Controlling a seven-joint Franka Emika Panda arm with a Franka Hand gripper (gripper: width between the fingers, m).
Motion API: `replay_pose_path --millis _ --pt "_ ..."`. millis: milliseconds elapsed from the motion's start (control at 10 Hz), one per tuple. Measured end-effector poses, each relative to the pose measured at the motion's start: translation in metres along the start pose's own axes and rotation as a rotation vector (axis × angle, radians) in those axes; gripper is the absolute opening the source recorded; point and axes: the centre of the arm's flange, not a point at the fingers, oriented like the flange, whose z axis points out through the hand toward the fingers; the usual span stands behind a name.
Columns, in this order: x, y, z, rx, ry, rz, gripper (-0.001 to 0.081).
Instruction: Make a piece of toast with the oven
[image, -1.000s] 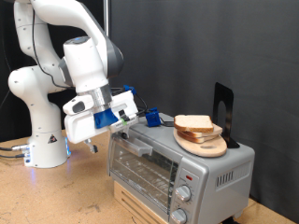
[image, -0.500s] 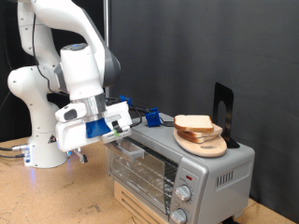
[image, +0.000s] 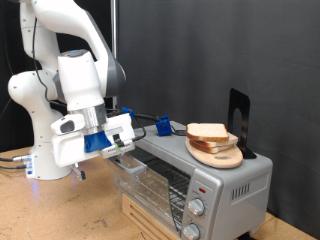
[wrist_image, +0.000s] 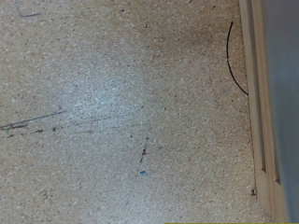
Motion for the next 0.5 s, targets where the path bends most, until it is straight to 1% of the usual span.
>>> replay_pose_path --millis 500 --pt "0.016 0.014 -0.002 0.016 0.011 -0.013 0.0688"
